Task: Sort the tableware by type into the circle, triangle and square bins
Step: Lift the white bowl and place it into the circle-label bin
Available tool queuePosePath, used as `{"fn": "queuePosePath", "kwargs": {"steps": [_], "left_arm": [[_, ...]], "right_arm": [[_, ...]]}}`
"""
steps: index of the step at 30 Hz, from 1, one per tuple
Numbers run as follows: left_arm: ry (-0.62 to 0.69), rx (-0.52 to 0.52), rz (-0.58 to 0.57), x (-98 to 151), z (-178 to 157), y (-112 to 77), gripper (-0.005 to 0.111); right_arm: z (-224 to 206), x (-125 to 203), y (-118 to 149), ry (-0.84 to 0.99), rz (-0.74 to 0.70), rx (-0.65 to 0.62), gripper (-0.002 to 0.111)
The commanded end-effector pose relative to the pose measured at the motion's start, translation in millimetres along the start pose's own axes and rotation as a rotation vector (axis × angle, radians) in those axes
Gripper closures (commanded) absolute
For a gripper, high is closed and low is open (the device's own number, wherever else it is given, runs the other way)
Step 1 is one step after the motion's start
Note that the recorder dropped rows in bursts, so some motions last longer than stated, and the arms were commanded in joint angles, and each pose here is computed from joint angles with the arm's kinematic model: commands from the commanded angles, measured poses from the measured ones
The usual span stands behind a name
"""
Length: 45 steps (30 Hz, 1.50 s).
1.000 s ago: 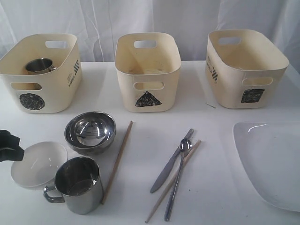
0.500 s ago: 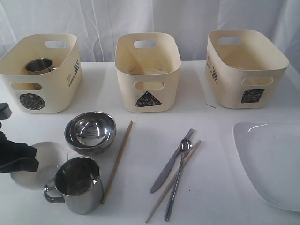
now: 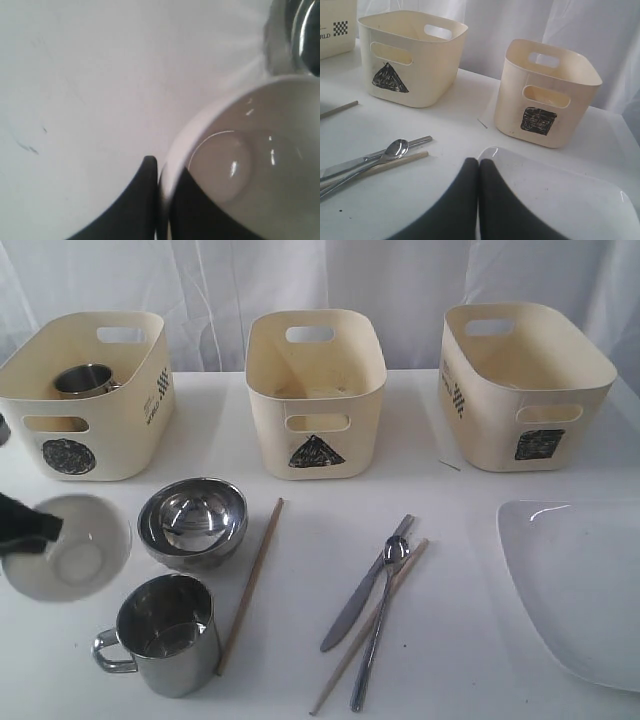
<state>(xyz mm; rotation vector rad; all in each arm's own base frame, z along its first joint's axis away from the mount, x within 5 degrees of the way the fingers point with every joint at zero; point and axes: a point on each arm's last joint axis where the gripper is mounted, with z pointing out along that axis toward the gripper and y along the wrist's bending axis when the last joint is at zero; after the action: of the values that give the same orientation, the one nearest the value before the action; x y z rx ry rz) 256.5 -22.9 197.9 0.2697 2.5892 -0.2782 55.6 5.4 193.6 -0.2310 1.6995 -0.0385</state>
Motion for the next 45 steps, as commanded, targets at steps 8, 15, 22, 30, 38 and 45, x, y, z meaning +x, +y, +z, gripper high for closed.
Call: {"fn": "queuePosePath", "kwargs": {"steps": [8,15,22,30,38,45], "left_arm": [[-0.442,-0.3,0.025,-162.4,-79.7,56.4,0.107],[-0.405,-0.248,-0.025,-231.5,14.6,98.8,0.107],[-0.325,-0.183,-0.078,-233.4,66.6,110.5,0.104],[-0.323,-0.129,-0.104,-238.2,56.5,101.5,0.058],[-0.294,-0.082,0.047,-241.0,-19.9,71.2,0.062],[-0.292,0.042,0.086,-217.3,-61.1,39.7,0.062]], "right_arm": [[-0.2,0.2,0.2,-0.013,-0.007,-0.001,0.108],[-0.2,0.2,0.2,-0.013,-0.007,-0.001,0.108],[-0.2,0.2,0.2,-0.013,-0.007,-0.001,0.108],[-0.2,0.2,0.2,-0.013,-0.007,-0.001,0.108],[-0.2,0.2,0.2,-0.013,-0.007,-0.001,0.108],[-0.2,0.2,0.2,-0.013,-0.007,-0.001,0.108]]}}
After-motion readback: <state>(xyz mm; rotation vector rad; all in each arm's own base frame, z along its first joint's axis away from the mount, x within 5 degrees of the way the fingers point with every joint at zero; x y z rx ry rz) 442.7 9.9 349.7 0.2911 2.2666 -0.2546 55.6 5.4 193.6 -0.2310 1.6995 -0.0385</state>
